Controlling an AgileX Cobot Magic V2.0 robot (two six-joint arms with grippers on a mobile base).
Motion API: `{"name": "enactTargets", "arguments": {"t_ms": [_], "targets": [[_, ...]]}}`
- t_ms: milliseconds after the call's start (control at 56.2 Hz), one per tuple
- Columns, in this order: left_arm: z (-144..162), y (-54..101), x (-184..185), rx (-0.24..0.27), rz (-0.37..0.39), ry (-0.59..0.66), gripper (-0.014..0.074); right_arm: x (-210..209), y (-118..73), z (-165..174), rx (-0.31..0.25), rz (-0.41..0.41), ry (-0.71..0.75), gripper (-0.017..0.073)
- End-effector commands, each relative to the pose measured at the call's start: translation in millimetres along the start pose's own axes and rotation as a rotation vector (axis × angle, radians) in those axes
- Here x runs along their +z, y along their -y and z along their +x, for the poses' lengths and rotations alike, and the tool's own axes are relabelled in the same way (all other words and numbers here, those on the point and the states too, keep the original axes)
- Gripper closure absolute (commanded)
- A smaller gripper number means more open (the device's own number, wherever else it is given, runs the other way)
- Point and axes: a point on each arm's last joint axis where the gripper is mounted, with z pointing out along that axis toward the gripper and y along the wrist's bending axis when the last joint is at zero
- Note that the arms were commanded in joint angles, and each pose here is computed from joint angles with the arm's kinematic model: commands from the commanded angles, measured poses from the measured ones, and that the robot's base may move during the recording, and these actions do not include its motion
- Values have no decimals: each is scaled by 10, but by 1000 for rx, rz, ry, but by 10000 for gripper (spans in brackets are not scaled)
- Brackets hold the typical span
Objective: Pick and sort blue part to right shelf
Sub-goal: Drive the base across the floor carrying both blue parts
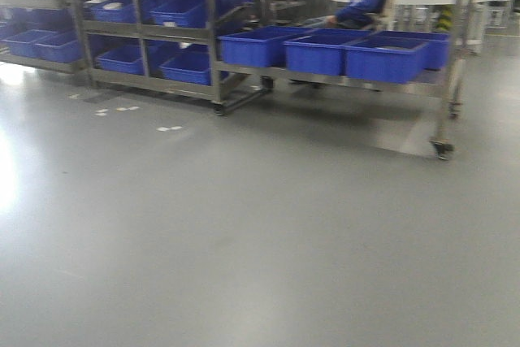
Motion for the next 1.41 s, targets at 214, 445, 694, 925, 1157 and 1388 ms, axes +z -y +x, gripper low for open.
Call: {"name": "enactTargets", "arguments": {"t_ms": [214, 445, 694, 925, 1157, 1388], "targets": [[-174, 11, -26, -11, 8, 105, 259, -63, 2, -177, -19, -3, 132, 354], [-174, 11, -26, -11, 8, 105, 259, -63, 2, -177, -19, -3, 132, 354], [-174, 11, -26, -11, 8, 105, 259, -63, 2, -177, -19, -3, 132, 354], [-174, 11, -26, -11, 8, 105, 259, -63, 2, -177, -19, -3, 132, 354], [-174, 11, -26, -11, 8, 105, 259, -63, 2, -177, -19, -3, 132, 354], [-180, 8, 35, -14, 2, 84, 259, -12, -4, -169, -22, -10, 101, 354]]}}
